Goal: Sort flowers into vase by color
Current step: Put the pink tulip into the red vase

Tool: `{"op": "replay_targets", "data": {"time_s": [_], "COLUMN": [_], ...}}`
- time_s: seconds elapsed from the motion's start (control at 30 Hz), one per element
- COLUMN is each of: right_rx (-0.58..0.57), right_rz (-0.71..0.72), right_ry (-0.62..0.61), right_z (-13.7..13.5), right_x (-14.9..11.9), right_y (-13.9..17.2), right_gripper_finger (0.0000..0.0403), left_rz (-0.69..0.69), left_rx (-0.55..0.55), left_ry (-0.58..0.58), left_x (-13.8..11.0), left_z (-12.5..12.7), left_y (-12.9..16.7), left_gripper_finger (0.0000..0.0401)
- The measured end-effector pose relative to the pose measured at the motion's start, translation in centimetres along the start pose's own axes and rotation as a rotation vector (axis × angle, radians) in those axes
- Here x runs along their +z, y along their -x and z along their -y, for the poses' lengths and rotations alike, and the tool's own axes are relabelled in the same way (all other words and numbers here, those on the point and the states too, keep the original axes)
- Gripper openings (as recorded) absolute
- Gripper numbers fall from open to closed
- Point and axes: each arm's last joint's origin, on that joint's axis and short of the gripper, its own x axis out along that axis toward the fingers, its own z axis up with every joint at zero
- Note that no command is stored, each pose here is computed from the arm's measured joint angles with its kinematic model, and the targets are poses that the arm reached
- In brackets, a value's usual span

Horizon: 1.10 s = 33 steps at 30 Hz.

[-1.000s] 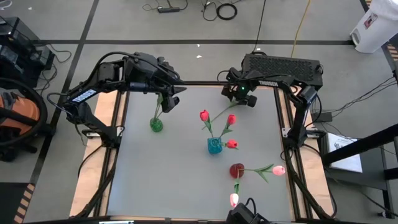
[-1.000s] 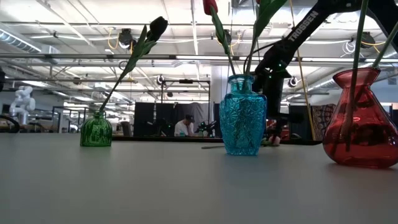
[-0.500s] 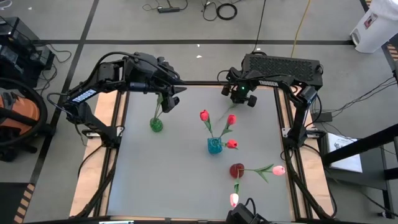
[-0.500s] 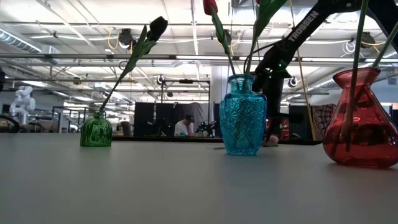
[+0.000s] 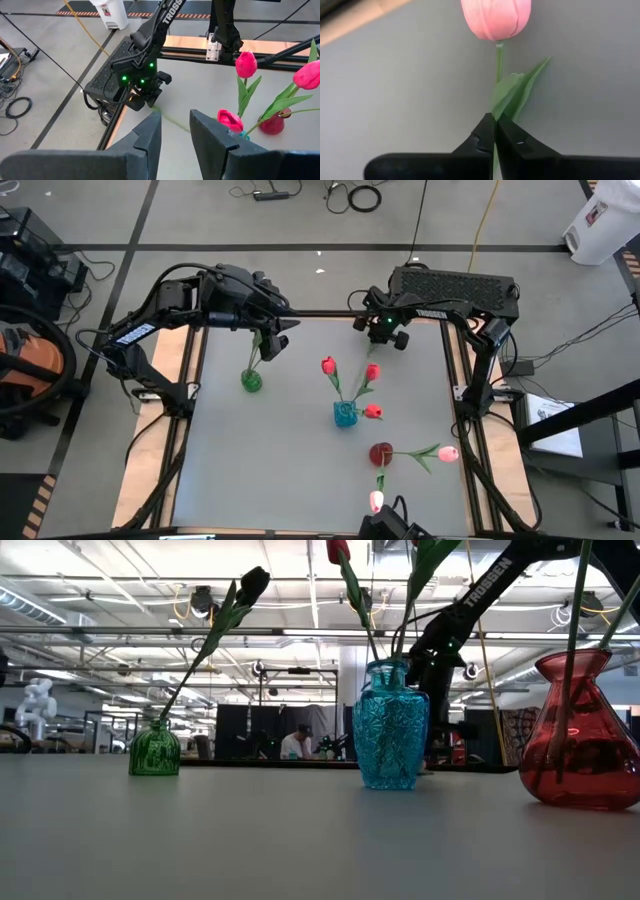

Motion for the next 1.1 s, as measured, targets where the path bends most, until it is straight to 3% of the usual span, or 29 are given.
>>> {"op": "replay_targets", "data": {"time_s": [0.2, 0.57, 1.1], "right_rx": [0.067, 0.165, 0.336], "right_rz": [0.022, 0.092, 0.338], "right_ry": [0.016, 0.161, 0.358], "right_z": [-0.6, -1.1, -0.5], "right_x": [0.1, -0.1, -1.7], "right_y": [0.6, 3.8, 12.8], "right_gripper_finger": [0.0001, 0.0000, 0.0000], "left_rz": [0.000, 0.006, 0.016], "left_rx": [0.000, 0.000, 0.001], "left_ry": [0.000, 0.001, 0.039], "left_x": [0.0, 0.1, 0.2], "left_z": [0.0, 0.0, 0.0], "left_y": [0.0, 0.0, 0.0], "left_gripper_finger": [0.0109, 0.0109, 0.0109]}}
